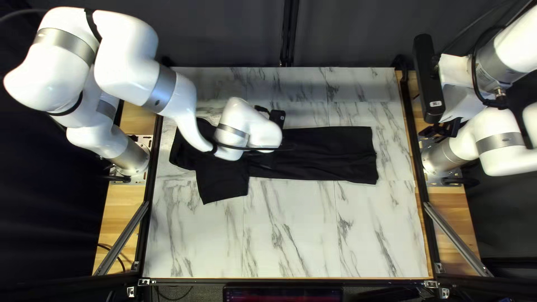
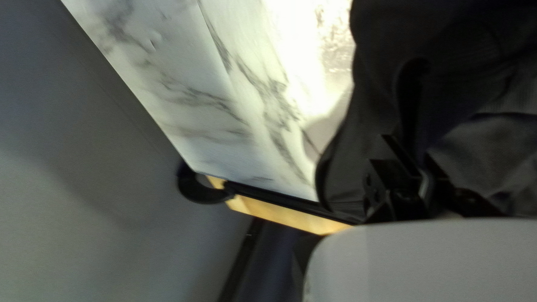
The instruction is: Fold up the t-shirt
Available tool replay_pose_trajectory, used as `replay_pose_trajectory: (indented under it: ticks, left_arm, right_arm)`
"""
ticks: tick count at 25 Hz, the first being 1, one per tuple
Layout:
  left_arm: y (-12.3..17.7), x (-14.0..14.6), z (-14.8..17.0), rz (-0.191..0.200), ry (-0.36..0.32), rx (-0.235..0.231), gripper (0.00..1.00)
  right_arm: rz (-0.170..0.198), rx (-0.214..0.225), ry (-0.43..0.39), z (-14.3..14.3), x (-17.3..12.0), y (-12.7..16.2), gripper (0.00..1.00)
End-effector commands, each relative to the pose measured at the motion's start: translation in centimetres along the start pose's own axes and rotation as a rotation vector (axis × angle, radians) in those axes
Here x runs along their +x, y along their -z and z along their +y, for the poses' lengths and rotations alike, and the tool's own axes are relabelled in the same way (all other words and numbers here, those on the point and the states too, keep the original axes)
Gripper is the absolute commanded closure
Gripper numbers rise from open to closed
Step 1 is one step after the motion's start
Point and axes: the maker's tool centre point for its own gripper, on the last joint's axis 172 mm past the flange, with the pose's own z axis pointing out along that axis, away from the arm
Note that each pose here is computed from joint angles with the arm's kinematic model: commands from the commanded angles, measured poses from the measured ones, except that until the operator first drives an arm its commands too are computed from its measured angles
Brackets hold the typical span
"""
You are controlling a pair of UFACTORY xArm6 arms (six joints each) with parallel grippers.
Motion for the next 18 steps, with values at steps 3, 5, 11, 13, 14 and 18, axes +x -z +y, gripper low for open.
replay_pose_trajectory:
  ticks: [3, 5, 11, 13, 14, 18]
  left_arm:
    - [-1.1, 1.8, -1.8, -0.022, -0.060, 0.025, 1.00]
    - [-1.4, 2.5, -2.1, -0.031, -0.065, 0.032, 1.00]
    - [-2.9, 2.9, -1.2, -0.051, -0.071, 0.027, 0.95]
    - [-3.0, 2.4, -0.5, -0.051, -0.064, 0.019, 0.90]
    - [-3.0, 2.1, -0.2, -0.052, -0.059, 0.015, 0.85]
    - [-2.7, 1.7, 0.8, -0.053, -0.038, 0.002, 0.24]
  right_arm:
    - [0.000, 0.000, 0.000, 0.0, 0.0, 0.0, 0.00]
    - [0.000, 0.000, 0.000, 0.0, 0.0, 0.0, 0.00]
    - [0.000, 0.000, 0.000, 0.0, 0.0, 0.0, 0.00]
    - [0.000, 0.000, 0.000, 0.0, 0.0, 0.0, 0.00]
    - [0.000, 0.000, 0.000, 0.0, 0.0, 0.0, 0.00]
    - [0.000, 0.000, 0.000, 0.0, 0.0, 0.0, 0.00]
